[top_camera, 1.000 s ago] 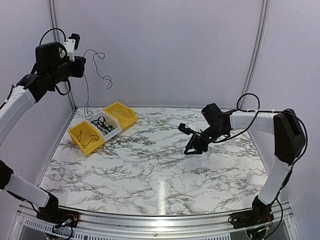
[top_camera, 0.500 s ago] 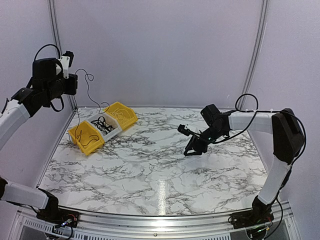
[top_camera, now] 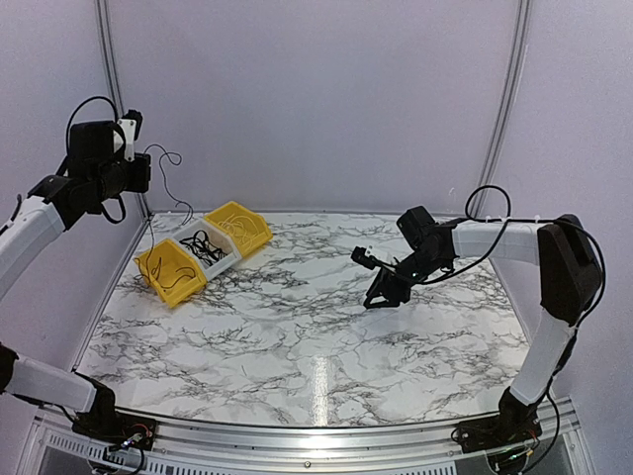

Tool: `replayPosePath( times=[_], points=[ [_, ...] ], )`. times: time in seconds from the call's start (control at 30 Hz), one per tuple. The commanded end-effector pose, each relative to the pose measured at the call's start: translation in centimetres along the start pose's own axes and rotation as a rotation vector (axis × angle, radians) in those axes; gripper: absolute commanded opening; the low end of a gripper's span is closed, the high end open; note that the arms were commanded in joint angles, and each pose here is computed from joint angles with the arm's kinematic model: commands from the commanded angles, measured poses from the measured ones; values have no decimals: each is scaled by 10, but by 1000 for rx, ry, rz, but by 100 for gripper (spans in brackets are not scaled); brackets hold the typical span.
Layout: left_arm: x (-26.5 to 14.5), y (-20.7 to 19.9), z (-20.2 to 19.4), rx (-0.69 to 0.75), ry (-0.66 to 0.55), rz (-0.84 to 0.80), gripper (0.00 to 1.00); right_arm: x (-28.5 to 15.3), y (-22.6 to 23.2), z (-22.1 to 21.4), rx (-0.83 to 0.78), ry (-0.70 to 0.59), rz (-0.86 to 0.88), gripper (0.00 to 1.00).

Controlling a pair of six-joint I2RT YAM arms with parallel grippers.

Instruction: Untangle the cables

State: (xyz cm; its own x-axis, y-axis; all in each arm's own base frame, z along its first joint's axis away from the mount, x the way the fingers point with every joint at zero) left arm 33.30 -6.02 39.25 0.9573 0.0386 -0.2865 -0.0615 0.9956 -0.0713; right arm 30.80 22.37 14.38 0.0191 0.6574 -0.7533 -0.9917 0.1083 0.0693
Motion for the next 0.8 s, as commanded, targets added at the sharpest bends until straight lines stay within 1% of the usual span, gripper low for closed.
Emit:
replayPosePath(
  times=[0.0,0.2,0.27,0.33,0.47,0.53,0.7,0.77],
  points=[
    [0,-3,15,-52,-43,-41,0,2,-1,1,-20,16,-5,41],
    [-12,-9,58,-86,-138,-84,0,-1,1,3,-33,12,-13,42],
    [-13,-11,66,-95,-153,-96,0,-3,2,5,-36,5,-11,41],
    [-10,-13,65,-101,-147,-100,0,-5,2,6,-38,-2,-11,42],
    [5,-11,44,-95,-95,-66,0,-6,3,8,-38,-8,-8,42],
    [13,-8,25,-94,-60,-42,0,-4,2,7,-34,-5,-4,42],
    [29,-7,-22,-96,29,-46,0,-2,1,5,-30,8,-4,41],
    [29,-6,-34,-126,53,-41,0,-2,1,7,-29,2,2,42]
  ],
)
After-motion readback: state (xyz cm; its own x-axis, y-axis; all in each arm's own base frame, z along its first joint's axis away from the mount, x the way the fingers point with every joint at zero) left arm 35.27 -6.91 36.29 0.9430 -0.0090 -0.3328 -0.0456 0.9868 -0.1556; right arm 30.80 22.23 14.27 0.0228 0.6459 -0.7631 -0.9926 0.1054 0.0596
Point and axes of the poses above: each gripper's point midway between its finger pads, its own x axis out along the fingers, its own y axis along the line the jaws close on, z = x × y, the point moved 7 cm from there along -x, back along the fingers, and after that the axes turned 14 degrees about -x, right-handed, at the moved point
